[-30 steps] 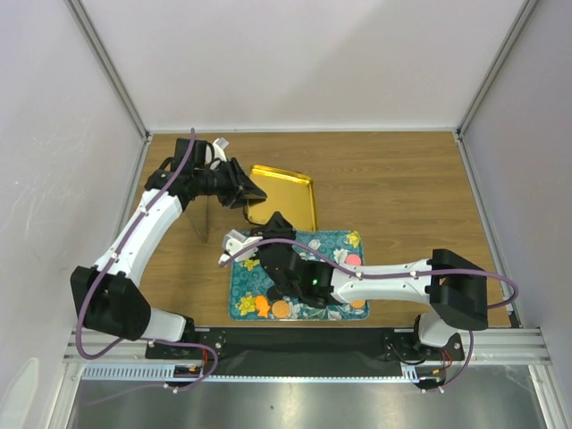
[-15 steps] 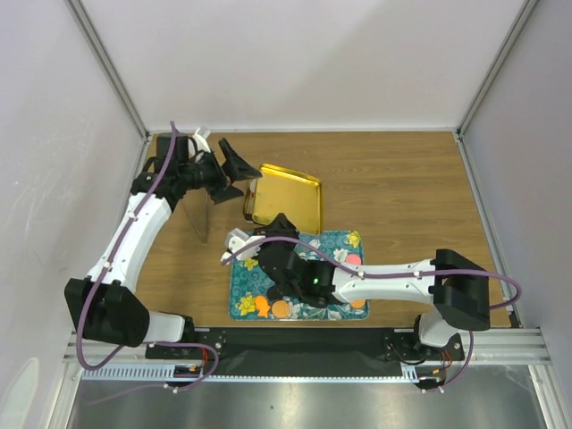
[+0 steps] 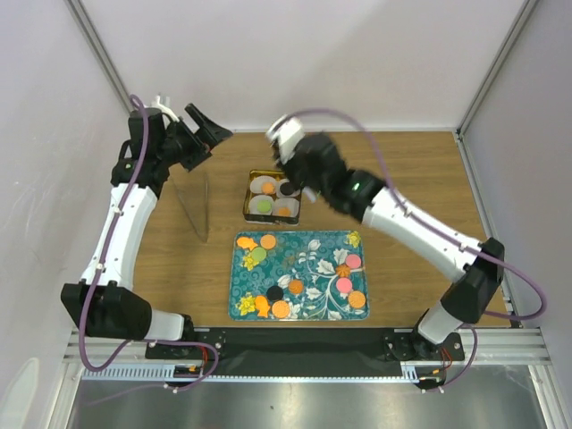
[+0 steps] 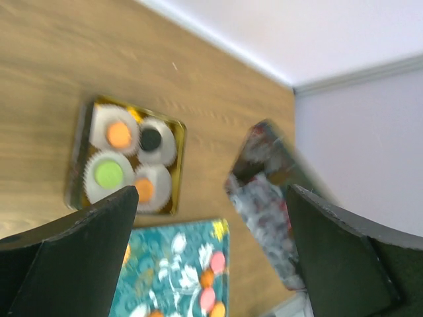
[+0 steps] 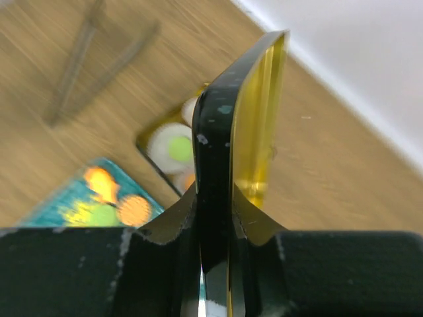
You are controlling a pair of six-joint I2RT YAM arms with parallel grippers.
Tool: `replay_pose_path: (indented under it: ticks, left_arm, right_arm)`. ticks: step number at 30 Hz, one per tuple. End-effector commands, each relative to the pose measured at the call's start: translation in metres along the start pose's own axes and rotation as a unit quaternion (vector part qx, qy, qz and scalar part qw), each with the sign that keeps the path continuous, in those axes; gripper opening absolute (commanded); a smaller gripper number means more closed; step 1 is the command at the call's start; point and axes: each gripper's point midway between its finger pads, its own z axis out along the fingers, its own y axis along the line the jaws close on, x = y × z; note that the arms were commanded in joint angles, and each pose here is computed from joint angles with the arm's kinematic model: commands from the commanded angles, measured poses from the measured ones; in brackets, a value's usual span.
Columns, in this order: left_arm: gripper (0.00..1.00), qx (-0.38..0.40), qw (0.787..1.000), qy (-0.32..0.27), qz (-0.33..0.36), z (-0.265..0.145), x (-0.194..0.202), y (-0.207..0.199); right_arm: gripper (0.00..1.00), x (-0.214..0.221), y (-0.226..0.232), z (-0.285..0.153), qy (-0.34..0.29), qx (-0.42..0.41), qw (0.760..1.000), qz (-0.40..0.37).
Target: Pack the cookies
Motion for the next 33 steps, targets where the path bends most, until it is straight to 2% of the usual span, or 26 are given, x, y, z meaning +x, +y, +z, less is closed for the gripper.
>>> replay_pose_path:
  ticks: [1, 2, 3, 4, 5, 6, 9, 11, 12, 13, 14, 16, 19, 28, 33]
  left_arm:
    - [1.00, -0.020, 0.996, -0.079, 0.030, -0.010, -0.039, -0.004]
    - [1.00, -0.032, 0.995, -0.094, 0.031, -0.011, -0.044, 0.000]
    - [1.00, -0.037, 0.994, -0.100, 0.033, -0.011, -0.045, 0.003]
    - [1.00, -0.042, 0.993, -0.102, 0.035, -0.010, -0.044, 0.007]
    - [1.00, -0.053, 0.992, -0.107, 0.036, -0.008, -0.045, 0.013]
    - [1.00, -0.061, 0.991, -0.108, 0.038, -0.006, -0.044, 0.018]
    - [1.00, -0.097, 0.988, -0.109, 0.045, 0.005, -0.039, 0.039]
    - [1.00, -0.116, 0.987, -0.094, 0.056, 0.018, -0.027, 0.047]
    - [1.00, -0.127, 0.985, -0.092, 0.065, 0.022, -0.025, 0.052]
    - [1.00, -0.131, 0.985, -0.086, 0.070, 0.028, -0.021, 0.052]
    - [1.00, -0.139, 0.985, -0.070, 0.072, 0.036, -0.013, 0.058]
    - [1.00, -0.150, 0.985, -0.058, 0.071, 0.044, -0.007, 0.068]
    - [1.00, -0.165, 0.983, -0.037, 0.076, 0.057, 0.002, 0.082]
    - [1.00, -0.190, 0.977, 0.009, 0.092, 0.086, 0.031, 0.115]
    - [1.00, -0.171, 0.981, 0.041, 0.086, 0.102, 0.050, 0.120]
  right_arm:
    - [0.00, -0.013, 0.015, 0.003, 0.003, -0.177, 0.967, 0.183]
    - [0.00, -0.019, -0.001, 0.011, -0.011, -0.217, 0.943, 0.252]
    - [0.00, -0.022, -0.006, 0.013, -0.013, -0.241, 0.926, 0.290]
    - [0.00, -0.032, -0.017, 0.020, -0.042, -0.262, 0.911, 0.315]
    - [0.00, -0.027, -0.024, 0.024, -0.028, -0.302, 0.873, 0.382]
    - [0.00, -0.024, -0.030, 0.030, -0.027, -0.313, 0.858, 0.406]
    - [0.00, -0.021, -0.036, 0.051, -0.031, -0.346, 0.817, 0.460]
    - [0.00, -0.018, -0.039, 0.061, -0.045, -0.362, 0.798, 0.480]
    - [0.00, -0.011, -0.038, 0.070, -0.028, -0.365, 0.772, 0.520]
    - [0.00, -0.020, -0.044, 0.071, -0.066, -0.377, 0.767, 0.516]
    - [0.00, -0.002, -0.042, 0.080, -0.040, -0.378, 0.734, 0.563]
    - [0.00, -0.003, -0.044, 0.083, -0.067, -0.398, 0.716, 0.569]
    - [0.00, 0.010, -0.038, 0.095, -0.062, -0.412, 0.679, 0.605]
    - [0.00, 0.054, -0.033, 0.125, -0.065, -0.372, 0.663, 0.646]
    - [0.00, 0.071, -0.029, 0.137, -0.062, -0.368, 0.653, 0.659]
